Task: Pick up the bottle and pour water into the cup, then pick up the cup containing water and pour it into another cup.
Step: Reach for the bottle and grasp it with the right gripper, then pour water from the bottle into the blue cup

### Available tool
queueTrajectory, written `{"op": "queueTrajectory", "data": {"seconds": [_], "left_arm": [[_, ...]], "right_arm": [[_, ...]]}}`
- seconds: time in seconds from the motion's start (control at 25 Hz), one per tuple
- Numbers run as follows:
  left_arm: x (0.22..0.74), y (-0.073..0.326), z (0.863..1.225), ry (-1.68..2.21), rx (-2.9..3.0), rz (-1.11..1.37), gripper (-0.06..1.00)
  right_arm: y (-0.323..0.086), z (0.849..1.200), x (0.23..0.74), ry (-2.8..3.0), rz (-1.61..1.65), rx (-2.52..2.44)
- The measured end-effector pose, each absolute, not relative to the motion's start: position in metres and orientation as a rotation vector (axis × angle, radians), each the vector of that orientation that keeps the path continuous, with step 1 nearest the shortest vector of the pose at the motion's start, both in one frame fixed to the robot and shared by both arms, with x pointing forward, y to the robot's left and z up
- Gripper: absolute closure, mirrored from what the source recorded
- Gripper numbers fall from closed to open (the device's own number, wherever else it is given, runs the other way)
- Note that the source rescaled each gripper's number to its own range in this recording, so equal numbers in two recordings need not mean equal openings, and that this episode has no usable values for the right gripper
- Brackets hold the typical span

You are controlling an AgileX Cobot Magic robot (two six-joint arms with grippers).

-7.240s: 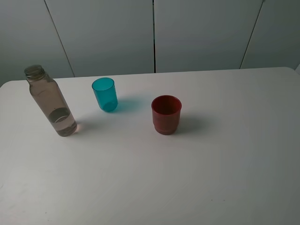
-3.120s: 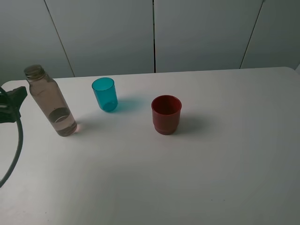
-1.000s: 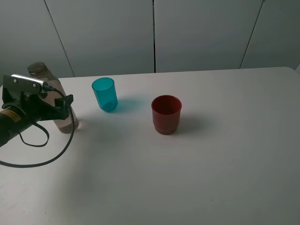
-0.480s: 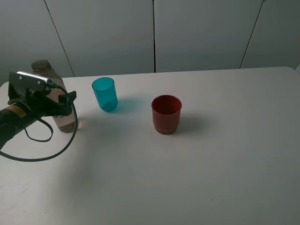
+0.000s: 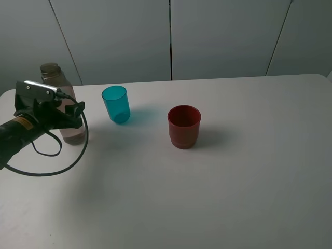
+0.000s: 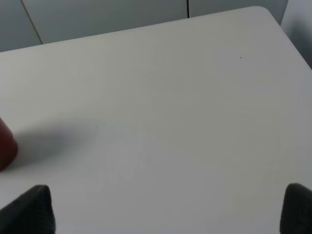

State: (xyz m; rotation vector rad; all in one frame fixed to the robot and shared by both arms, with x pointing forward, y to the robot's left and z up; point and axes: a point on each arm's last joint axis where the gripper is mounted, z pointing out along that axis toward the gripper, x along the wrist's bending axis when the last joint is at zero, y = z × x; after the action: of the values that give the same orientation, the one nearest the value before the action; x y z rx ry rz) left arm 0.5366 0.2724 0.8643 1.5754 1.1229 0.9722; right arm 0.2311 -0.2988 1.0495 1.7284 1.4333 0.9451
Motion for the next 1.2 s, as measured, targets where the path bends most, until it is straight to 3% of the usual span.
{"op": "queueTrajectory", "data": {"seconds": [0.88,1.2], "left_arm": [[0.536,0.27,0.865,1.172,1.517,0.888,0.94],[0.539,0.274,0.911,1.217,1.577,0.922,0.94]], "right_arm": [[-0.299,1.049,0.231,1.433,0.945,1.728],[-0.299,1.049,0.231,1.433,0.945,1.728]]}}
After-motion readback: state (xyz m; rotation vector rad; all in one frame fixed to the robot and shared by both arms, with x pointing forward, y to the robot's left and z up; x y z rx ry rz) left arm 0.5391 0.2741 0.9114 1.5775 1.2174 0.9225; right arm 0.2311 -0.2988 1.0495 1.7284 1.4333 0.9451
